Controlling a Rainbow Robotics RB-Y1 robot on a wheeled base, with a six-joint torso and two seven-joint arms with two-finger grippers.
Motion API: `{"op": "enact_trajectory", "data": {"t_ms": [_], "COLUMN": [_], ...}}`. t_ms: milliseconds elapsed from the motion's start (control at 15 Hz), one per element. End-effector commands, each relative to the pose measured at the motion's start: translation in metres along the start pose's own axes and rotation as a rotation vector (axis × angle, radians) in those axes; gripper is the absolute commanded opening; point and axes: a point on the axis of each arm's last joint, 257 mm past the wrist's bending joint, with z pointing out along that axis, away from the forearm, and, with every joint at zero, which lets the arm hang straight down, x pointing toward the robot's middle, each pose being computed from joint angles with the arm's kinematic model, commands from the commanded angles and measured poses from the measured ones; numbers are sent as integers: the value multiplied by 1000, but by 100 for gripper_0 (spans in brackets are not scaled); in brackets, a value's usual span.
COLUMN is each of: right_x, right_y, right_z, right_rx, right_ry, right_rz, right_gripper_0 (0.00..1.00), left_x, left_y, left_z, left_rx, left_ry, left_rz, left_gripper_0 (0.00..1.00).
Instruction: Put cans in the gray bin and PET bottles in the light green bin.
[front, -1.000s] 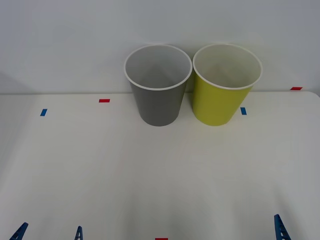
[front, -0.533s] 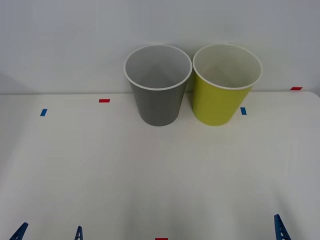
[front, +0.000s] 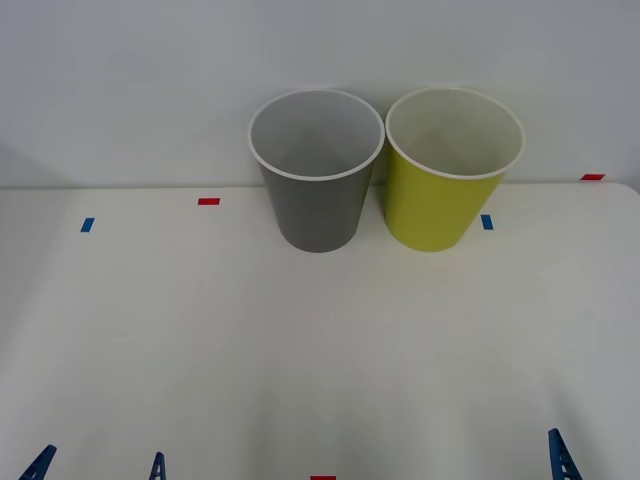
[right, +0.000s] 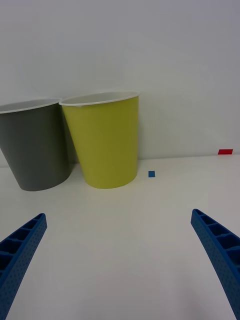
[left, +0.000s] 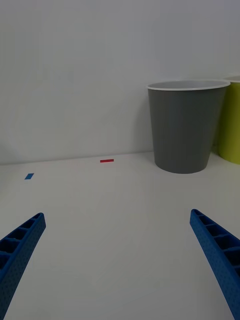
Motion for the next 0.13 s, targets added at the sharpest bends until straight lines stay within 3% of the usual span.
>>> {"op": "enact_trajectory", "data": {"t_ms": [67, 133], "right_x": [0, 0], "right_y": [0, 0], "right_z": [0, 0], "right_rx": [0, 0], "right_ry": [0, 0], "right_rz": [0, 0], "right_gripper_0": [100, 100], "left_x": [0, 0], "left_y": [0, 0], "left_z": [0, 0], "left_rx": [0, 0], "left_ry": [0, 0], "left_rz": [0, 0], "left_gripper_0": [100, 100]}}
